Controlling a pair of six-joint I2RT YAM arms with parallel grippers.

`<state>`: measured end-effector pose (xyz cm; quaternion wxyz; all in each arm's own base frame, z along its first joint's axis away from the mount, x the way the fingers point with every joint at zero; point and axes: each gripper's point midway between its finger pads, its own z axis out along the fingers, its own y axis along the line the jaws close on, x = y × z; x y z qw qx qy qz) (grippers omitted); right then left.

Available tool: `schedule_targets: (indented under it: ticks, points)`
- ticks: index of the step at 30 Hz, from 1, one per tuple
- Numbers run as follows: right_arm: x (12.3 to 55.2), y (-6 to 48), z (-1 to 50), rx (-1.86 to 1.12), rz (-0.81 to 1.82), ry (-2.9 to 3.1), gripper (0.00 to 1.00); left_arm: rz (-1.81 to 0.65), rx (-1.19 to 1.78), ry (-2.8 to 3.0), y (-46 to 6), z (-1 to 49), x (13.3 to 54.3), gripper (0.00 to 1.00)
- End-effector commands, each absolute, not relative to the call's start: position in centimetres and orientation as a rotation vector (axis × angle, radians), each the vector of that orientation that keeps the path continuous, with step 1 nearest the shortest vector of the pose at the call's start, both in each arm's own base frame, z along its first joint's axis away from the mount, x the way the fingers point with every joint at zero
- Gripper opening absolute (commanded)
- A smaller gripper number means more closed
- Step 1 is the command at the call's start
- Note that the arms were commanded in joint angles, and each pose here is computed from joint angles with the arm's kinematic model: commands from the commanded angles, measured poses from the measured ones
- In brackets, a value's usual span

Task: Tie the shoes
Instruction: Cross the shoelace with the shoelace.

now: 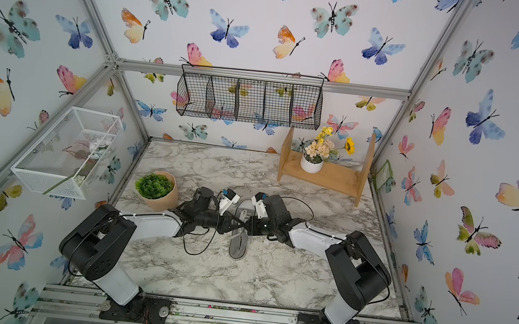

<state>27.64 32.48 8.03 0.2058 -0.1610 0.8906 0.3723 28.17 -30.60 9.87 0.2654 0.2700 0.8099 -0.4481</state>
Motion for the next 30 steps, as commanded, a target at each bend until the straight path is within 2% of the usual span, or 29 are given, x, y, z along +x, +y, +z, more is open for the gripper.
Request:
schedule_targets:
  ticks: [1,9,30]
  points:
    - [28.2,32.4,8.6,-0.396,1.052,2.448,0.05,-1.230,0.754,2.152,-31.1,11.3,28.1,0.00]
    - [28.5,32.0,7.8,-0.384,1.010,2.458,0.15,-1.202,0.724,2.182,-30.9,10.7,28.6,0.00]
    - [27.1,30.5,6.5,-0.478,0.939,2.493,0.33,-1.176,0.687,2.213,-30.5,9.9,29.2,0.00]
